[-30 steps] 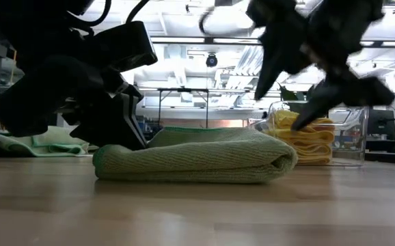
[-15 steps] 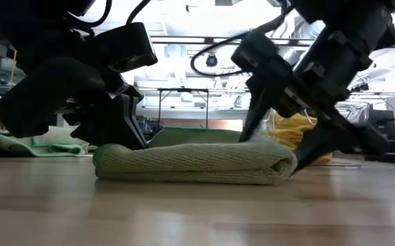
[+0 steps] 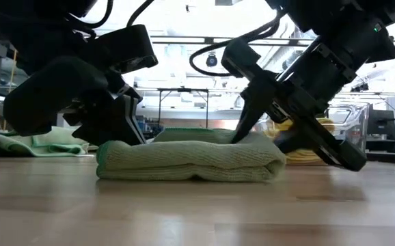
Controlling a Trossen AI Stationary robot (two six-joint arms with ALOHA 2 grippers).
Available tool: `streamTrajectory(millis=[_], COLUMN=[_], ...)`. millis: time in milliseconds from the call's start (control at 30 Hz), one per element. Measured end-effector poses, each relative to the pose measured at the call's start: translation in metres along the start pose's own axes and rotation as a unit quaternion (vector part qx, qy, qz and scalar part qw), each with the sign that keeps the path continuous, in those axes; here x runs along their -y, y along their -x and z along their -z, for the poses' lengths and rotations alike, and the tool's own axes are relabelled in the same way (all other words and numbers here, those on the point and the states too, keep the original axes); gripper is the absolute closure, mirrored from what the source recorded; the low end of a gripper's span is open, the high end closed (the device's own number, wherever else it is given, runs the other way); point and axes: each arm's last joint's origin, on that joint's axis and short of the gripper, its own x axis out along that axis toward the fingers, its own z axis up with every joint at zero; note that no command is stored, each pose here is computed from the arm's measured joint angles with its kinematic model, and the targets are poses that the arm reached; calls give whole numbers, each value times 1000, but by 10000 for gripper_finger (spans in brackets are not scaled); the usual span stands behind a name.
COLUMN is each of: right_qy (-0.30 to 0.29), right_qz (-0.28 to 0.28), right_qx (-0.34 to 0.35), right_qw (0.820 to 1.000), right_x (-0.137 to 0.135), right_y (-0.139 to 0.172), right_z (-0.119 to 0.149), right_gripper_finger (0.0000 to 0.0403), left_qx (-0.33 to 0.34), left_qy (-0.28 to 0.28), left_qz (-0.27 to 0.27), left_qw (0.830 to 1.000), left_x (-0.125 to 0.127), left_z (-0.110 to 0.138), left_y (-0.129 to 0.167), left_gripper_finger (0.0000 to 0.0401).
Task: Fold microfiber towels
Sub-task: Put the folded green microfiber towel into the transparent bin
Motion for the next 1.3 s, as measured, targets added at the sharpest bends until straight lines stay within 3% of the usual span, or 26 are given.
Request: streamTrajectory(millis=[100, 267, 367, 567, 733, 833, 933, 1067, 1300], right_qy=[23, 61, 104, 214, 307, 341, 355, 358, 389], right_qz=[-4, -8, 4, 39, 30, 69, 114, 140, 126], right_qx=[-1, -10, -9, -2, 24, 41, 53, 67, -39], right_qw=[1000, 998, 995, 976, 951, 937, 926, 921, 912], right_x=[-2, -11, -20, -58, -102, -115, -122, -125, -115], right_y=[1, 17, 41, 122, 207, 251, 285, 317, 328], right_z=[0, -2, -9, -37, -72, -96, -120, -146, -173], right_gripper_finger=[378, 384, 396, 398, 400, 401, 401, 402, 402], left_qx=[-2, -24, -15, 107, 234, 273, 296, 292, 244], left_qy=[5, 30, 26, 29, 86, 114, 133, 134, 133], left_qz=[4, 67, 100, 102, 61, 35, 22, 21, 10], left_qw=[1000, 997, 995, 989, 967, 955, 946, 947, 960], left_x=[0, -3, -11, -44, -75, -89, -97, -98, -94], left_z=[0, -7, -19, -49, -59, -58, -57, -55, -49], left_y=[0, 16, 44, 130, 196, 218, 230, 231, 218], left_gripper_finger=[401, 401, 401, 401, 401, 401, 401, 401, 401])
